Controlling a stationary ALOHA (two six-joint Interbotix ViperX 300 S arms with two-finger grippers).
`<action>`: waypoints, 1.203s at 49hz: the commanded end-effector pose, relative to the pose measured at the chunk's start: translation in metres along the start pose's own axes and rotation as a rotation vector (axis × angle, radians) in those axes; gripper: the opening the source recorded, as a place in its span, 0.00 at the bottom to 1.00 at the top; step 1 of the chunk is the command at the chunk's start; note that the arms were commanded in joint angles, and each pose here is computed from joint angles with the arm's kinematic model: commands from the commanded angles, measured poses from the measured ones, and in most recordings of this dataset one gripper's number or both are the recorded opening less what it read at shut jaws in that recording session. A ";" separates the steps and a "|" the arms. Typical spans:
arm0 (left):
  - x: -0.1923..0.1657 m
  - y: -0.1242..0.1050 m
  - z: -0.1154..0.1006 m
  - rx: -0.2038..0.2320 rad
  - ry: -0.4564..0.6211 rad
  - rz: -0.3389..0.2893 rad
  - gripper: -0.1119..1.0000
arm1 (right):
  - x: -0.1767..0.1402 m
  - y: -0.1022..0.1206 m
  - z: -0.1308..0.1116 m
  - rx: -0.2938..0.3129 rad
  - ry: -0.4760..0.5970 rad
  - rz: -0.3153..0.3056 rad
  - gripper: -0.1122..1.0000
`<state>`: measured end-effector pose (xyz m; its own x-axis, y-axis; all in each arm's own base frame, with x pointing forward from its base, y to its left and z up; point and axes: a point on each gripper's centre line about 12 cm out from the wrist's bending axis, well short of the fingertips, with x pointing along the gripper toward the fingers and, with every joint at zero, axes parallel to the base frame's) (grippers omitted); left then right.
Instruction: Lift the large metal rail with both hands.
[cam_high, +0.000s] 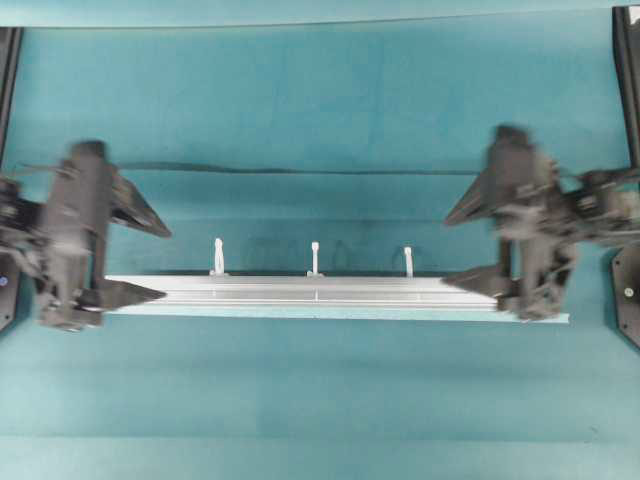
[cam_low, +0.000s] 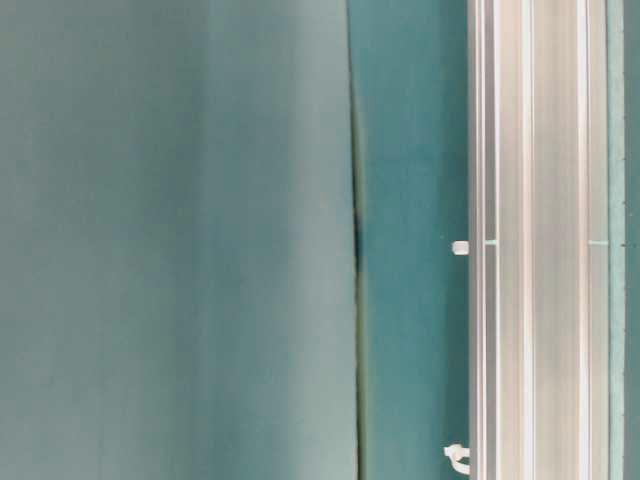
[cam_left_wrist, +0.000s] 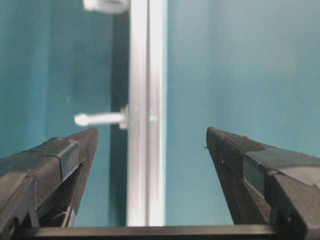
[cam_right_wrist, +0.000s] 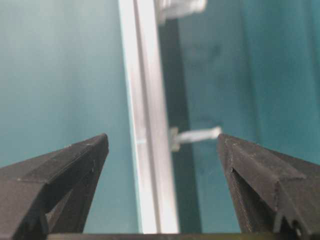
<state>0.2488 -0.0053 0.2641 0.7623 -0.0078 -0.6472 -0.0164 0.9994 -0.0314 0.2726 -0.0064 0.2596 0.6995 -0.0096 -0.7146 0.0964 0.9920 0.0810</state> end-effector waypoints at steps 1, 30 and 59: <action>-0.014 -0.001 0.010 -0.003 -0.067 -0.004 0.97 | -0.012 -0.002 0.004 0.004 -0.053 -0.002 0.93; -0.058 0.000 0.033 -0.012 -0.371 -0.021 0.96 | -0.084 -0.011 0.003 0.027 -0.381 -0.009 0.93; -0.115 0.004 0.046 -0.021 -0.630 -0.012 0.96 | -0.122 -0.011 -0.011 0.028 -0.506 -0.001 0.93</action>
<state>0.1927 0.0005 0.3642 0.9944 0.0050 -0.1056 -0.0108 0.9984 -0.0550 0.1816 -0.0145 0.3347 0.9482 -0.0729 -0.3092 0.1090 0.9889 0.1011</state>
